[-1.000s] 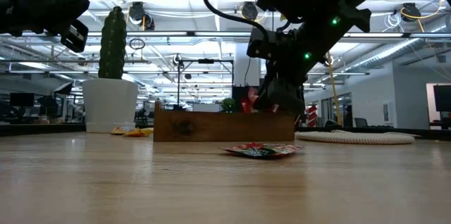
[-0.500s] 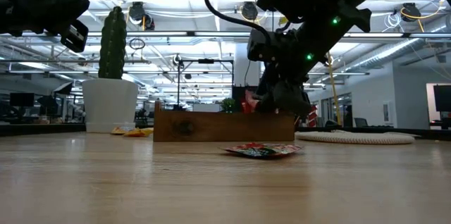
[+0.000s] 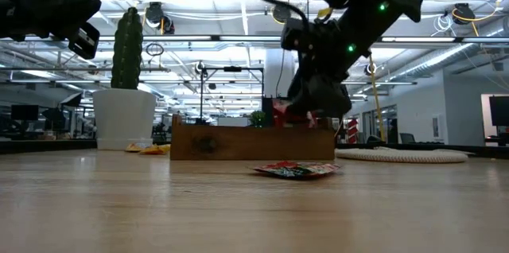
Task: Pick & Place Tea
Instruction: Put the red tea bag into the right section of the wooden organizer
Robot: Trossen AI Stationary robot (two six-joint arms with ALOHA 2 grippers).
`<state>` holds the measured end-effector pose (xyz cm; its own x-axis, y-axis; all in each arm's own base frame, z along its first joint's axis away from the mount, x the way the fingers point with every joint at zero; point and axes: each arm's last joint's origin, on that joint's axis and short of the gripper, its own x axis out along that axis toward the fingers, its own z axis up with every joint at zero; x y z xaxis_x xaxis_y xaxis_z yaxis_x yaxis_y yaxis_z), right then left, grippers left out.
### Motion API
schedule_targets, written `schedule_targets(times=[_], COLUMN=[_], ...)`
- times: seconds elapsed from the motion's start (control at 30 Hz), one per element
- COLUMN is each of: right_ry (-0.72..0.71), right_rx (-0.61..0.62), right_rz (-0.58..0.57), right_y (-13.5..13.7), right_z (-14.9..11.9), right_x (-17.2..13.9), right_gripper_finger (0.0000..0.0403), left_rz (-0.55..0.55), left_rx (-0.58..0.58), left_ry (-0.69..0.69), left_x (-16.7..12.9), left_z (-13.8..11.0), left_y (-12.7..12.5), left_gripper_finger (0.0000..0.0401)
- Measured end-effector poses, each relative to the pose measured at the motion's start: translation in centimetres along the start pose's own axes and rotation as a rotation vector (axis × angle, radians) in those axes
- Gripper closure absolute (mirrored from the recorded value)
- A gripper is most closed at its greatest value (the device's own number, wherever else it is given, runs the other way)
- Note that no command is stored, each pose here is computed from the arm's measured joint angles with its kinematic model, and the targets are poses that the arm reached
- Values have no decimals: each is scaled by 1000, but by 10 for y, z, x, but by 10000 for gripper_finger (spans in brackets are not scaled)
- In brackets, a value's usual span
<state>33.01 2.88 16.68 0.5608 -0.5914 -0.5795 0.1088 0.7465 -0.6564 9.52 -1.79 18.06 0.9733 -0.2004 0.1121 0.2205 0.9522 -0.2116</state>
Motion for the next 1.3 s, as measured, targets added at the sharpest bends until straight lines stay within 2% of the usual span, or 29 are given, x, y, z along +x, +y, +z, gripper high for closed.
schedule_targets(times=[0.13, 0.3, 0.47, 0.67, 0.8, 0.93, 0.97, 1.1, 1.3], right_ry=[-29, 8, 44, -26, -98, -99, -91, -31, 2], right_rx=[79, 198, 216, 205, 176, 150, 160, 217, 230], right_rz=[16, 141, 142, 144, 151, 249, 280, 349, 367], right_y=[-9, -18, -19, -17, -16, -22, -25, -30, -29], right_z=[3, -3, -7, 1, 9, 6, 4, -5, -10], right_x=[-10, -13, -12, -19, -25, -18, -14, 3, 13], right_gripper_finger=[173, 176, 176, 185, 241, 371, 385, 401, 403], left_rz=[0, 0, 0, 0, 0, 0, 0, 0, 0], left_rx=[0, 0, 0, 0, 0, 0, 0, 0, 0], left_ry=[0, 0, 0, 1, 1, 2, 2, 2, 2], left_x=[0, 0, 0, 0, 0, 0, 0, 0, 0], left_z=[0, 0, 0, 0, 0, 0, 0, 0, 0], left_y=[0, 0, 0, 0, 0, 0, 0, 0, 0], left_gripper_finger=[343, 343, 343, 343, 343, 343, 343, 343, 343])
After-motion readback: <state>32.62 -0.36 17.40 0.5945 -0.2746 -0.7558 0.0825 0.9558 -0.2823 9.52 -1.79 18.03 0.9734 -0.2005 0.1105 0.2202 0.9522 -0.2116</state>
